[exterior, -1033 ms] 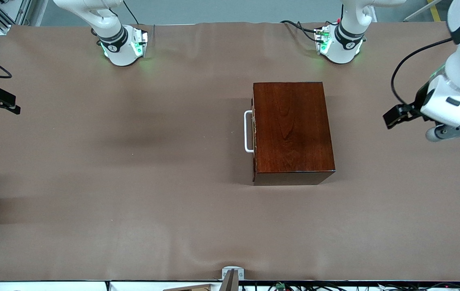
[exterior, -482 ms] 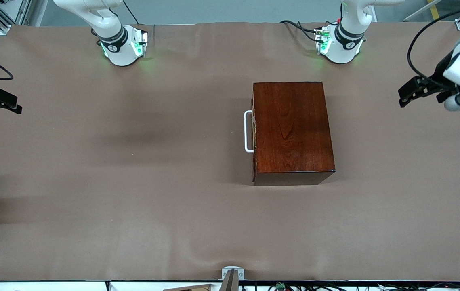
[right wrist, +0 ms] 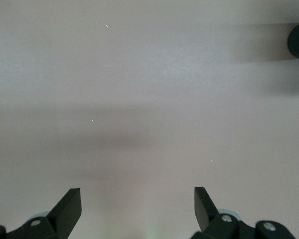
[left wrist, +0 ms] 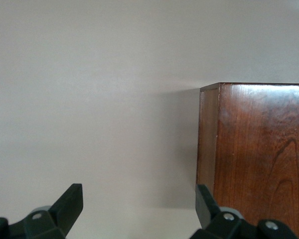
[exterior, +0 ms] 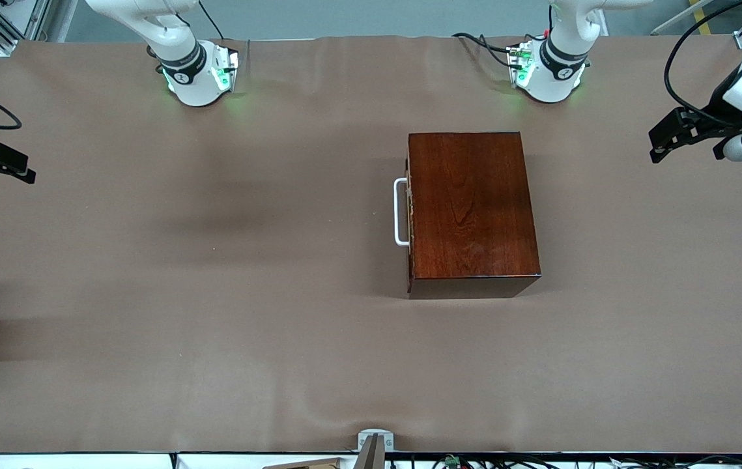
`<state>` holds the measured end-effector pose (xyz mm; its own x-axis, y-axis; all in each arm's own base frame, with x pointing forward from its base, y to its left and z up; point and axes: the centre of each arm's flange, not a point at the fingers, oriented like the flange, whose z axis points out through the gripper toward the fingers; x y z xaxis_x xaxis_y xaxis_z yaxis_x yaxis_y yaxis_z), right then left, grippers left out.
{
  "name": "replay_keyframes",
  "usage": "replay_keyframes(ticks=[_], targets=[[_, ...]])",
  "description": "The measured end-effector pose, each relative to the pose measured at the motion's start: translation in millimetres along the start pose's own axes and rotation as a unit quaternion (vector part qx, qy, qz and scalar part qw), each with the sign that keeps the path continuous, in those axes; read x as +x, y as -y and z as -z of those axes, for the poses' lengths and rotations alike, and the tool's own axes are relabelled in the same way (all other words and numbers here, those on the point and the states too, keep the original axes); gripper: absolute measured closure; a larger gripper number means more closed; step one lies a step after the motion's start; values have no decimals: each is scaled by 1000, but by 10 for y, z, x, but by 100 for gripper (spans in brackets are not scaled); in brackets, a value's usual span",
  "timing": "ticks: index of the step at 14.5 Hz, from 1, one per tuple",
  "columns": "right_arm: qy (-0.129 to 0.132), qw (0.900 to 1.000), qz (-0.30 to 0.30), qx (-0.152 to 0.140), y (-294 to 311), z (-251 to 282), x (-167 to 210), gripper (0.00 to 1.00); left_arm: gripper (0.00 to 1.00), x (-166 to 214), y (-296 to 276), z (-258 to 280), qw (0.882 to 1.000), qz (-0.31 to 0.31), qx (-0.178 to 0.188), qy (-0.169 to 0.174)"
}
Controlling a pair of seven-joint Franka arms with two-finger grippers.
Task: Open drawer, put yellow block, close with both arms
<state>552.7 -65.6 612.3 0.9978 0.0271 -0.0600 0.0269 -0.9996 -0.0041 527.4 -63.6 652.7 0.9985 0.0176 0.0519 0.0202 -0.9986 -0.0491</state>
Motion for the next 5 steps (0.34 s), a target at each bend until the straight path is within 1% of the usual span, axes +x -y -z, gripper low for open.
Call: replay_keyframes(ticks=[5], targets=[[0, 1000, 0, 0, 1, 0, 0, 0, 0, 19, 112, -41, 1000, 6, 1, 5]])
